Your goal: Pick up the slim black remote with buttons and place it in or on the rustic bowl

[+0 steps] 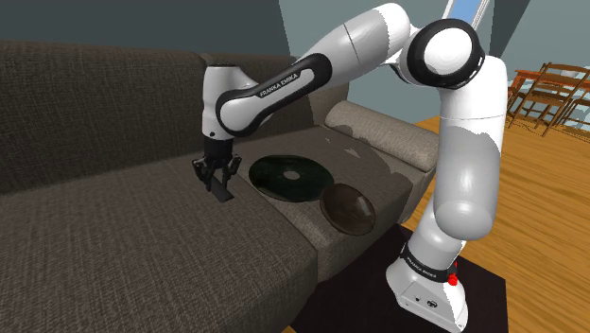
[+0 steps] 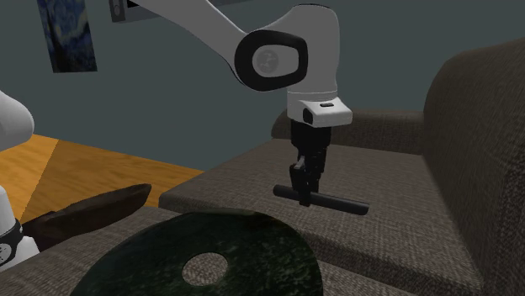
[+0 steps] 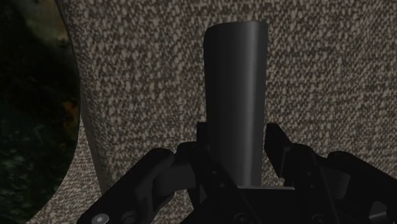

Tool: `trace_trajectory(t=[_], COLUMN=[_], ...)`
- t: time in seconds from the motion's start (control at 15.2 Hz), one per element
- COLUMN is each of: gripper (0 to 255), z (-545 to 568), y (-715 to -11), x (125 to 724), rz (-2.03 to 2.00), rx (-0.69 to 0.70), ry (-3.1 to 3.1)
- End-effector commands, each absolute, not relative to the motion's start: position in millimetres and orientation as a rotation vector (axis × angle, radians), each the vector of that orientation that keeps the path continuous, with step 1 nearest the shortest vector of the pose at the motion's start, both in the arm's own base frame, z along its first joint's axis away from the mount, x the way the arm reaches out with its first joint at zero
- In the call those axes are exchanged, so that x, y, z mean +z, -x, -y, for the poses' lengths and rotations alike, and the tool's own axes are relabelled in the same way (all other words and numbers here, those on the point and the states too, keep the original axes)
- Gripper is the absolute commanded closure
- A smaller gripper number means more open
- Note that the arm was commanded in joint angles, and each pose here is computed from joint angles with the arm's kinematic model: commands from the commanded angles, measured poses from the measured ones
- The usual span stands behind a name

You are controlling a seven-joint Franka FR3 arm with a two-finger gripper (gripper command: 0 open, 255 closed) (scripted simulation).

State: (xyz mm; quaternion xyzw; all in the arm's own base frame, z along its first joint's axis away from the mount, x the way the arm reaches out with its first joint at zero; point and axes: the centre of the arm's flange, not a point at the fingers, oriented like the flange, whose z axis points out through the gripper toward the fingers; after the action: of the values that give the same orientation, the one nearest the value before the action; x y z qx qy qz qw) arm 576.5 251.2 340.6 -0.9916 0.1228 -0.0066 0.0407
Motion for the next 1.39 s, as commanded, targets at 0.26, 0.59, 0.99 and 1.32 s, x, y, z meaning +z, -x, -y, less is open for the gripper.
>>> trace_trajectory(t=[0.26, 0.59, 0.99, 1.32], gripper=[255, 255, 255, 255], z=[-251.5, -251.5, -251.5, -251.5], y=[-575.6, -575.7, -575.7, -575.7], x=[349.4, 375.8, 407.5, 433.9], rz=[-0.375, -0.376, -0.376, -0.376], rx=[-0.015, -0.015, -0.015, -0.015], ry=[3.037, 3.037, 3.037, 3.037])
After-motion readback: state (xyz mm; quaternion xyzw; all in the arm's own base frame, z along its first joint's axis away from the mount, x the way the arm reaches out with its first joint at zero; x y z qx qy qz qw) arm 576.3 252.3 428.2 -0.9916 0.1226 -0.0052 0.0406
